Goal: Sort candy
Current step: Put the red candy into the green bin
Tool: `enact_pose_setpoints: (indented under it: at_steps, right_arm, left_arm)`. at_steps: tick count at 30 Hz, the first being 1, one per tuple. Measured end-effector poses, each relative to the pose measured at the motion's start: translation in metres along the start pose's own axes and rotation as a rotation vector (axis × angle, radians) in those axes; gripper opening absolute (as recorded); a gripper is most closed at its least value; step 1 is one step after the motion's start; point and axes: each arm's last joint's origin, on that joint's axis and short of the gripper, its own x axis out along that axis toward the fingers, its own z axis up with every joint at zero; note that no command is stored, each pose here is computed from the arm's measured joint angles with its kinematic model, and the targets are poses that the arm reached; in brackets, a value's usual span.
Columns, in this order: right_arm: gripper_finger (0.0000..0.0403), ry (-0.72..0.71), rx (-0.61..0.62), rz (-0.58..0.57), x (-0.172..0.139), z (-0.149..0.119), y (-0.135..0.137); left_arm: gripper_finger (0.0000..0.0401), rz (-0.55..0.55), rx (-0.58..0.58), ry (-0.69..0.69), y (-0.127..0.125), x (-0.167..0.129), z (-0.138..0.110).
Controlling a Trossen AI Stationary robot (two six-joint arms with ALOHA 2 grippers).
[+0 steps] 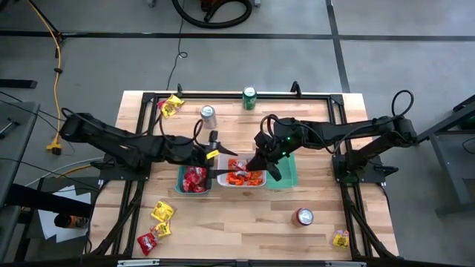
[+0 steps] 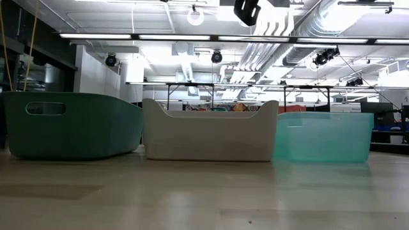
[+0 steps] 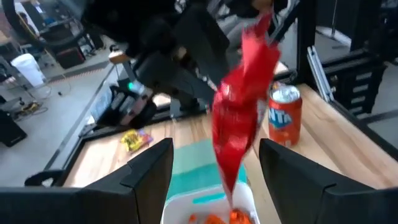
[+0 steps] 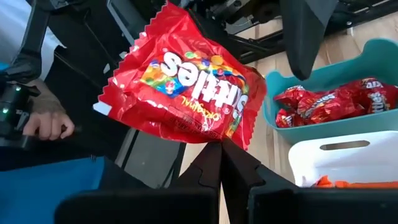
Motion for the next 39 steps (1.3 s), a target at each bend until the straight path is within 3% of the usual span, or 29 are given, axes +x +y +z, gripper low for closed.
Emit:
enact_pose_setpoints:
  at_steps: [5, 12, 19, 23, 27, 33, 39]
  right_arm:
    - [0.0000, -0.003, 0.001, -0.007, 0.000, 0.000, 0.000]
    - [0.0007, -0.002, 0.002, -0.006, 0.000, 0.000, 0.000]
    - [0.0104, -0.021, 0.010, -0.039, -0.001, 0.001, 0.000]
    - [0.0175, -0.030, -0.011, -0.052, -0.008, 0.004, -0.002]
    - [0.0229, -0.038, -0.034, -0.089, -0.014, 0.006, -0.007]
    - [0.0260, -0.060, -0.025, -0.127, -0.021, 0.010, -0.014]
    - [0.0261, -0.057, -0.010, -0.150, -0.024, 0.011, -0.020]
  left_arm:
    - [0.0198, -0.035, 0.000, -0.013, -0.001, 0.001, 0.000]
    - [0.0021, -0.042, 0.001, -0.014, -0.001, 0.001, 0.000]
    - [0.0006, -0.042, -0.007, 0.026, 0.001, -0.009, 0.001]
    - [0.0004, 0.021, 0.008, 0.151, 0.008, -0.036, -0.002]
    - [0.0002, 0.081, -0.056, 0.290, 0.016, -0.072, -0.008]
    - [0.0001, 0.118, -0.246, 0.496, 0.019, -0.118, -0.032]
    - [0.0000, 0.140, -0.408, 0.598, 0.004, -0.128, -0.077]
